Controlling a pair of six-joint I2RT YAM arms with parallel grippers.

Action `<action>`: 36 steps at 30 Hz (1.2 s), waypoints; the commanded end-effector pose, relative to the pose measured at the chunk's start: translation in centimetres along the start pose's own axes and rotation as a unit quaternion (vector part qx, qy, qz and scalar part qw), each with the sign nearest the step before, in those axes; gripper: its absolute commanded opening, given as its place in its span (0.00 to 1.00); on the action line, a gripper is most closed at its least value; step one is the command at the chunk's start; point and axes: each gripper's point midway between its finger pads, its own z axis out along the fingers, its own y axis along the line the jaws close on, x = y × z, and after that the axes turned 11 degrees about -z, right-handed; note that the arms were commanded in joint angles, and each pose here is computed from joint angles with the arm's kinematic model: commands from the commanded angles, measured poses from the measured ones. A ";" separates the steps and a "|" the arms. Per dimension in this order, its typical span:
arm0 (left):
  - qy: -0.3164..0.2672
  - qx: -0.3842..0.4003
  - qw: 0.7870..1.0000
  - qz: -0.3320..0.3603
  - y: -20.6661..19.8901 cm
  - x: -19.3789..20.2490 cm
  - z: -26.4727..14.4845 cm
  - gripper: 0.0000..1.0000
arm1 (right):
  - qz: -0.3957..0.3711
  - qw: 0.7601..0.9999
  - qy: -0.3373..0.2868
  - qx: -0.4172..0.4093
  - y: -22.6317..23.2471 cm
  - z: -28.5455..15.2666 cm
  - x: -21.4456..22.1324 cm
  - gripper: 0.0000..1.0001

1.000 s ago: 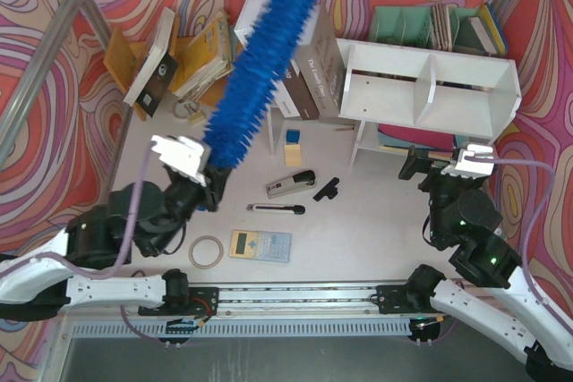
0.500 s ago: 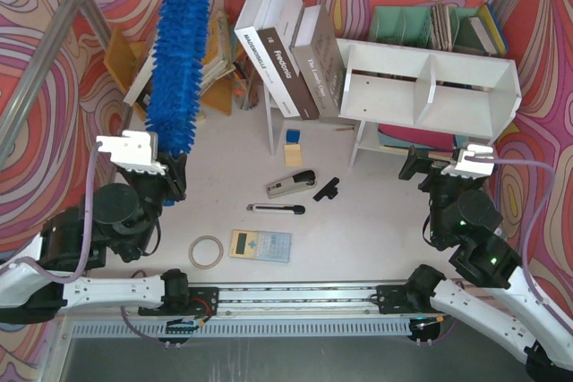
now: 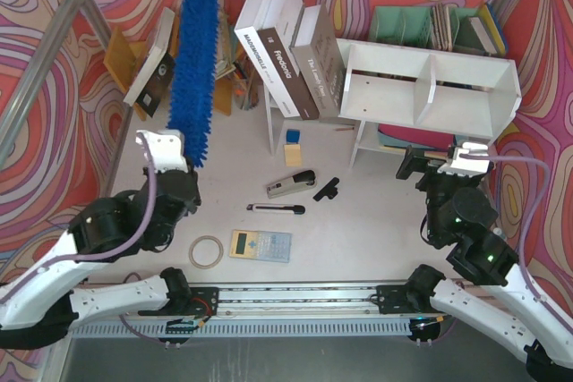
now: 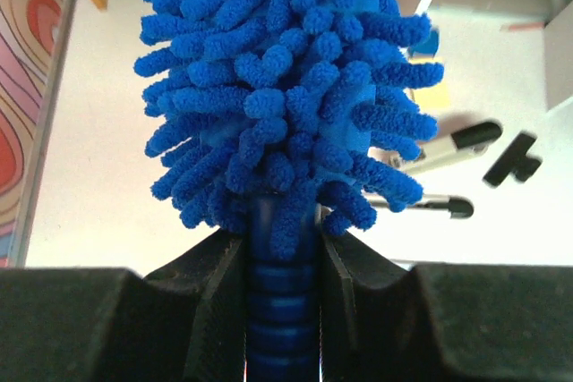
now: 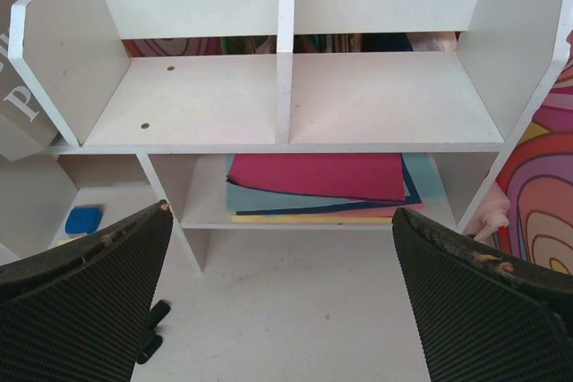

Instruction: Dust the bookshelf with a duster

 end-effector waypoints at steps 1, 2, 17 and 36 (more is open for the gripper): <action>0.077 0.027 0.997 -0.007 -1.2 3.9 0.9 0.00 | 0.006 1.000 0.000 0.003 -0.4 -0.2 0.1 0.99; 0.082 0.032 0.996 -0.001 -1.5 4.3 1.1 0.00 | 0.006 1.000 0.000 0.003 -0.4 -0.2 0.0 0.99; 0.150 0.098 0.983 0.043 -3.8 11.8 2.9 0.00 | 0.004 1.000 0.001 0.003 -0.4 -0.2 0.1 0.99; 0.250 0.071 0.965 0.027 -4.2 24.4 6.6 0.00 | 0.010 1.000 -0.003 0.004 -0.7 -0.4 -0.1 0.99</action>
